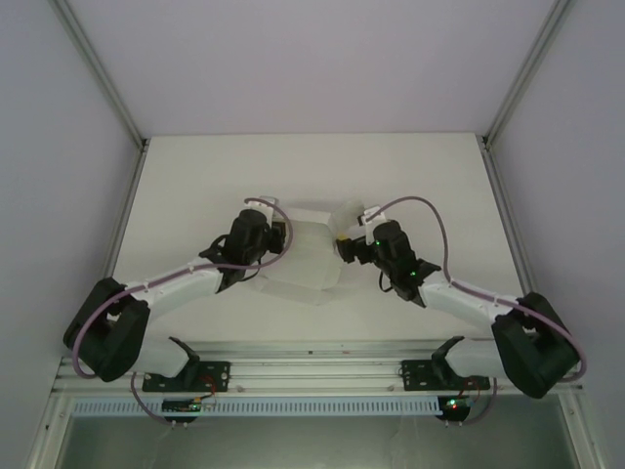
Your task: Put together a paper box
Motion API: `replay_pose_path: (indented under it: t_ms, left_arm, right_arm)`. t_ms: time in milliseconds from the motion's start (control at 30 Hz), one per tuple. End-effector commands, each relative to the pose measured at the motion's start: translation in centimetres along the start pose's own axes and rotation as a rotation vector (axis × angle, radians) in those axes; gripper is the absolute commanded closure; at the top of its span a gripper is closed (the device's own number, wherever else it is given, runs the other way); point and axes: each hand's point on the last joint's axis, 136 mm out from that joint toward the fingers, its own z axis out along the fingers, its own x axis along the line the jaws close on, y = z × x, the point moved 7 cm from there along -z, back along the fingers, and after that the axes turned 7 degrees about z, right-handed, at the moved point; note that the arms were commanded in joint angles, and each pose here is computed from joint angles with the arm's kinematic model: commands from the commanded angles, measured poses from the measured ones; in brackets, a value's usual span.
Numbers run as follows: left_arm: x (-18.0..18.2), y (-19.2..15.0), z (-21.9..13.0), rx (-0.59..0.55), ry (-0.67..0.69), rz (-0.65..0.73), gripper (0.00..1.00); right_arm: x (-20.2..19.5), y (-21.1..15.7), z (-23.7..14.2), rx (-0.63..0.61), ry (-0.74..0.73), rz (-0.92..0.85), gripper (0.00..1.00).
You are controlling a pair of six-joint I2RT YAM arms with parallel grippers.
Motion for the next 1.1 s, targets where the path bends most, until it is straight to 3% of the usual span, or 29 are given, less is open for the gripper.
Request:
replay_pose_path:
  t_ms: [0,133,267,533,700,833,1067]
  left_arm:
    - [-1.9,1.0,-0.1,-0.020,-0.105,-0.005,1.00]
    - [-1.6,1.1,-0.1,-0.013,-0.082,-0.009,1.00]
    - [-1.1,0.8,-0.1,-0.001,-0.031,-0.008,1.00]
    - [-0.1,0.8,-0.5,0.003,0.027,0.010,1.00]
    - [0.0,0.9,-0.9,0.000,-0.045,-0.002,1.00]
    - [-0.4,0.9,-1.4,-0.023,-0.109,0.006,1.00]
    - [-0.7,1.0,-1.7,-0.027,-0.145,0.023,1.00]
  right_arm:
    - [2.5,1.2,1.1,0.000,0.005,-0.078,0.00]
    - [3.4,1.0,2.4,0.046,-0.153,-0.187,0.00]
    - [3.7,0.8,2.1,0.067,-0.163,-0.182,0.01]
    - [0.8,0.4,-3.2,0.035,-0.116,-0.053,0.01]
    - [-4.3,0.9,-7.2,-0.068,-0.047,0.154,0.00]
    - [-8.6,1.6,-9.4,-0.137,-0.090,0.294,0.01]
    - [-10.6,2.7,-7.8,-0.003,0.124,0.403,0.02]
